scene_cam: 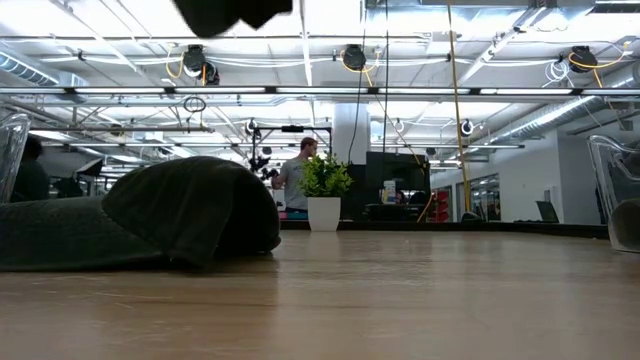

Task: Pick & Place hat
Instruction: Put the right black cap into the left transparent bin

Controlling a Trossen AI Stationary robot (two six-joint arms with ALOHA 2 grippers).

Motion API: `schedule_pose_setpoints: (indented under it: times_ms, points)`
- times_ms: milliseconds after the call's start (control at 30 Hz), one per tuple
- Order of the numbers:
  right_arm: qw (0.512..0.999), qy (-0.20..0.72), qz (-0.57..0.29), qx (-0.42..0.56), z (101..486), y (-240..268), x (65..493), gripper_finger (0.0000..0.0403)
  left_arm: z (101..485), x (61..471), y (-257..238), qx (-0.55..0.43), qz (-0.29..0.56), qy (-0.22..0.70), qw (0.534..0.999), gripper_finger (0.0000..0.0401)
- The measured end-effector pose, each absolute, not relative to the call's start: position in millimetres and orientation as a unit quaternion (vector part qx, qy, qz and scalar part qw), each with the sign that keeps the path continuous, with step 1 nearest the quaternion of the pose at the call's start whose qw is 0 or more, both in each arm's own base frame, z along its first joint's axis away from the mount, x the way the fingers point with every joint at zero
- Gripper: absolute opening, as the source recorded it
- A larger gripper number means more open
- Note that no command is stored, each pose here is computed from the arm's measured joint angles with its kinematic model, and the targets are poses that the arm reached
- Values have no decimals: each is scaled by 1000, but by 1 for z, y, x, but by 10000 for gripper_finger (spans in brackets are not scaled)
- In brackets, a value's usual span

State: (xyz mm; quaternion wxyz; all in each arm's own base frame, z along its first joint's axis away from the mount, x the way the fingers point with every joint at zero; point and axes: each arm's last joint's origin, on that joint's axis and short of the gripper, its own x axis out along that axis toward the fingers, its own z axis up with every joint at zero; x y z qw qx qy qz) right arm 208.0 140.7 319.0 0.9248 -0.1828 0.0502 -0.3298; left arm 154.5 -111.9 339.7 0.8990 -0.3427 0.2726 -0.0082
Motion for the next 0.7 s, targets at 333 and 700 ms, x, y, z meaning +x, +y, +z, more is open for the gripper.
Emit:
schedule_pose_setpoints:
  times_ms: [333, 700]
  points:
    - [934, 62, -320, -143, 293, 142, 207, 321, 318, 94, -190, -344, -60, 309, 885, 8]
    - [937, 31, -306, -164, 306, 140, 206, 320, 264, 56, -242, -438, 26, 259, 860, 8]
